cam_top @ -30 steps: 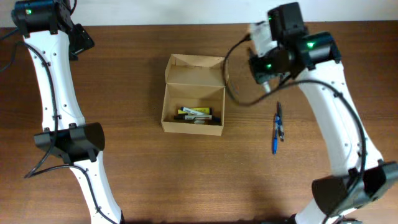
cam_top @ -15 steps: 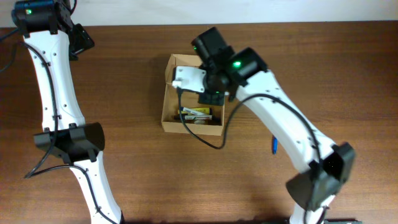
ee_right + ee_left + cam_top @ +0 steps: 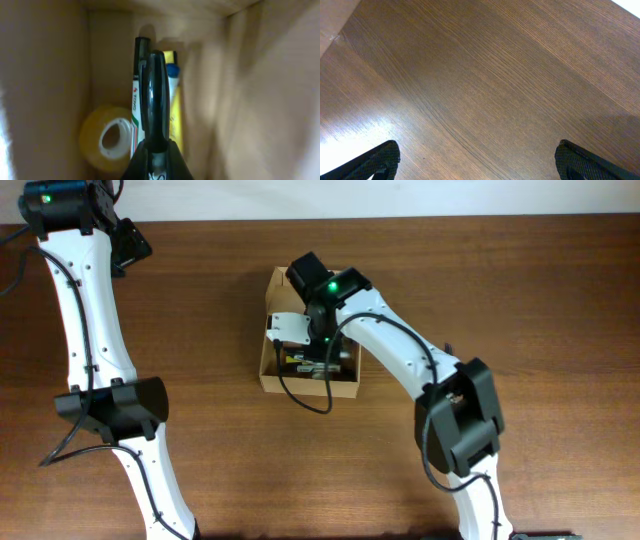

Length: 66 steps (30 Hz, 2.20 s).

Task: Pack container
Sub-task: 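Carry the Sharpie into the box and open the right gripper, then move the right gripper to the blue pen and grasp it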

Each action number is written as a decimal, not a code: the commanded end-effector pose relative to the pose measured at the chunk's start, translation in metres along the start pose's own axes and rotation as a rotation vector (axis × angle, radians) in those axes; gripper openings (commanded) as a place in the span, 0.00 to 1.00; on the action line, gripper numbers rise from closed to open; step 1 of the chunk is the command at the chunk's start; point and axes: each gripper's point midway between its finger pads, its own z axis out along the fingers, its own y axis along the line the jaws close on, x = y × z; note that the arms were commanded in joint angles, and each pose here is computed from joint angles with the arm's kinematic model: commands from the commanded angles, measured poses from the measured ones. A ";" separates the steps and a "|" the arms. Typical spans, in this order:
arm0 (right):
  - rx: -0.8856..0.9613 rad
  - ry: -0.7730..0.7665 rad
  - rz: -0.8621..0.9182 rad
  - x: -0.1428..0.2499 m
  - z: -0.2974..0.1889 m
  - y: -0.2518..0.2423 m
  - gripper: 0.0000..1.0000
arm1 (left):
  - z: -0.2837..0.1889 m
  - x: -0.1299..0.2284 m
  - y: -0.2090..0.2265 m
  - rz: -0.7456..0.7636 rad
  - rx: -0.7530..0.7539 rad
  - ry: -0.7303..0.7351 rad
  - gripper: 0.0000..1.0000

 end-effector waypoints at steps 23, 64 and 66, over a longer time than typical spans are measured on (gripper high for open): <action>0.404 -0.037 0.524 -0.005 -0.167 -0.044 0.40 | -0.007 -0.002 0.007 0.000 -0.007 -0.014 1.00; -0.038 0.173 1.573 0.266 -0.039 0.056 0.41 | -0.007 -0.002 0.007 0.000 -0.007 -0.014 1.00; -0.036 0.170 1.575 0.268 -0.032 0.058 0.41 | -0.007 -0.002 0.007 0.000 -0.008 -0.014 1.00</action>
